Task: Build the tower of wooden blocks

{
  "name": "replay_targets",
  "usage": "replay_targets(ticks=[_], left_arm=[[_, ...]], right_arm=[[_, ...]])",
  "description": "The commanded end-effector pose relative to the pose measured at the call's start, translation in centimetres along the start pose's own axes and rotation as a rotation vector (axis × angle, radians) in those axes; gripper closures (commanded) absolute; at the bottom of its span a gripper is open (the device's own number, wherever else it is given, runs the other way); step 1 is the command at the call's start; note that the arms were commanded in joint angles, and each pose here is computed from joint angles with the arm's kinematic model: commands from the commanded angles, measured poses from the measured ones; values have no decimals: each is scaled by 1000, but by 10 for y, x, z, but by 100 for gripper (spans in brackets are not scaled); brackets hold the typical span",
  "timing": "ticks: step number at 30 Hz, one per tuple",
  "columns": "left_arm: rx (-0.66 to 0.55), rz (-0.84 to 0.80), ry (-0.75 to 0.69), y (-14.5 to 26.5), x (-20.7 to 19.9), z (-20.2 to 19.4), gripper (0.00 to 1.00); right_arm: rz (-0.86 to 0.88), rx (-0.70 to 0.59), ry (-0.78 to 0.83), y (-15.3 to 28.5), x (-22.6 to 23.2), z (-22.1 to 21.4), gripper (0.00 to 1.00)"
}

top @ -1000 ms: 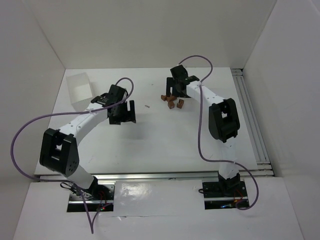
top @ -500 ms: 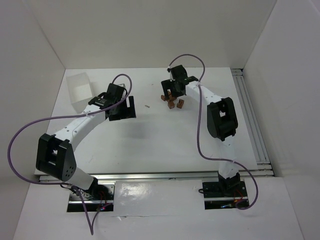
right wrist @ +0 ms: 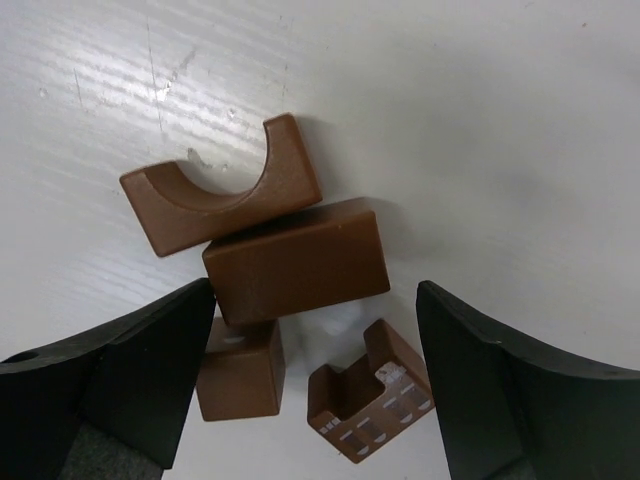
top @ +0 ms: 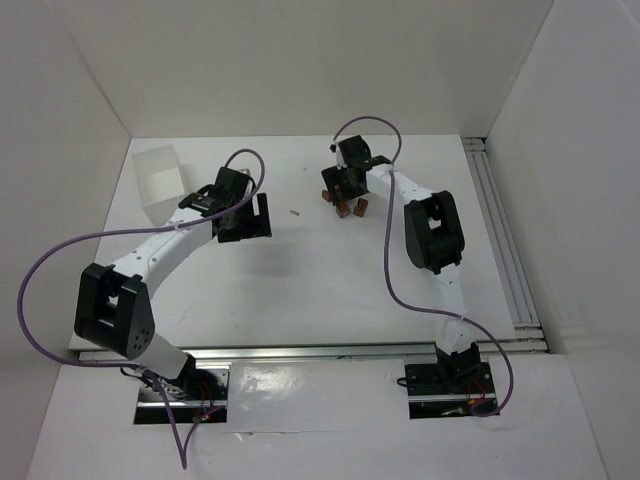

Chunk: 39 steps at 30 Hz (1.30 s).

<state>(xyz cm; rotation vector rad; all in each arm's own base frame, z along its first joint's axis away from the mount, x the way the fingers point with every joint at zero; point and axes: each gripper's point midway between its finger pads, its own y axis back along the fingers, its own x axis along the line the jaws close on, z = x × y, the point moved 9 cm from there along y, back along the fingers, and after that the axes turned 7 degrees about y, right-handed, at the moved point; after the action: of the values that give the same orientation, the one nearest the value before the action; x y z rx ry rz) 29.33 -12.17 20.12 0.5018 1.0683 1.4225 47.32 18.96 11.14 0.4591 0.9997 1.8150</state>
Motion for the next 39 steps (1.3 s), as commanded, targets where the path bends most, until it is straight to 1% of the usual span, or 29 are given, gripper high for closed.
replay_targets(ticks=[1, 2, 3, 4, 5, 7, 8, 10, 12, 14, 15, 16, 17, 19, 21, 22, 23, 24, 25, 26, 28, 29, 30, 33, 35, 37, 38, 39], left_arm=[[-30, -7, 7, 4, -4, 9, 8], [-36, 1, 7, 4, -3, 10, 8], [-36, 1, 7, 4, -3, 10, 8], [-36, 1, 7, 4, -3, 10, 8], [-36, 1, 7, 4, -3, 10, 8], [-38, 5, 15, 3, 0, 11, 8], [-38, 5, 15, 3, 0, 11, 8], [-38, 5, 5, 3, 0, 11, 8], [-31, 11, 5, 4, 1, 10, 8], [-38, 6, 5, 7, 0, 11, 8], [-38, 5, 5, 7, 0, 11, 8], [-33, -2, 5, 7, 0, 11, 8], [-33, -2, 5, 7, 0, 11, 8], [-26, 3, 5, 5, 1, 8, 8], [-26, 3, 5, 5, 1, 8, 8], [-26, 3, 5, 5, 1, 8, 8], [-26, 3, 5, 5, 1, 8, 8], [-23, -2, -3, 5, -1, 6, 8], [-23, -2, -3, 5, -1, 6, 8], [-23, -2, 6, 5, -1, 6, 8], [-20, -6, -1, 6, -4, 5, 8], [-20, -6, -1, 6, -4, 5, 8], [-20, -6, -1, 6, -4, 5, 8], [-20, -6, 8, 6, -4, 5, 8], [-21, -2, 1, 7, -6, 4, 7], [-27, 5, 1, 7, -6, 5, 7], [-23, 19, 0, 8, -4, 4, 7], [-31, 30, 0, 7, -3, 4, 7]], right_arm=[[-7, -104, -1, -1, -8, 28, 13], [-6, -94, 0, -1, -8, 26, 15], [-6, -94, 0, -5, -8, 27, 15], [-6, -94, 0, -8, -8, 27, 24], [-15, -93, -1, -8, -9, 27, 28], [-23, -90, -12, -9, -9, 25, 29], [-25, -102, -12, -7, -9, 26, 33], [-26, -110, -22, -4, -9, 26, 34], [-39, -111, -32, 0, -10, 27, 38], [-95, -82, -86, 4, -17, 23, 38], [-136, -57, -138, 3, -27, 16, 38], [-155, -57, -165, 8, -33, 17, 38], [-162, -10, -194, 3, -40, 1, 38], [-201, -11, -242, 12, -46, -3, 38], [-231, 31, -281, 12, -55, -23, 38], [-251, 16, -282, 18, -57, -21, 38], [-250, 29, -293, 14, -55, -28, 36], [-251, 17, -294, 19, -55, -25, 33], [-251, 17, -294, 19, -55, -25, 29], [-242, 20, -294, 22, -55, -22, 18], [-243, 2, -296, 26, -57, -14, 12], [-254, 2, -296, 29, -58, -11, 10], [-248, -24, -289, 32, -54, -2, 9], [-228, -87, -279, 43, -47, 20, 9], [-202, -100, -248, 45, -36, 25, 9], [-158, -150, -196, 46, -20, 38, 9], [-119, -153, -145, 44, -12, 36, 7], [-100, -184, -115, 41, -5, 41, 6]])
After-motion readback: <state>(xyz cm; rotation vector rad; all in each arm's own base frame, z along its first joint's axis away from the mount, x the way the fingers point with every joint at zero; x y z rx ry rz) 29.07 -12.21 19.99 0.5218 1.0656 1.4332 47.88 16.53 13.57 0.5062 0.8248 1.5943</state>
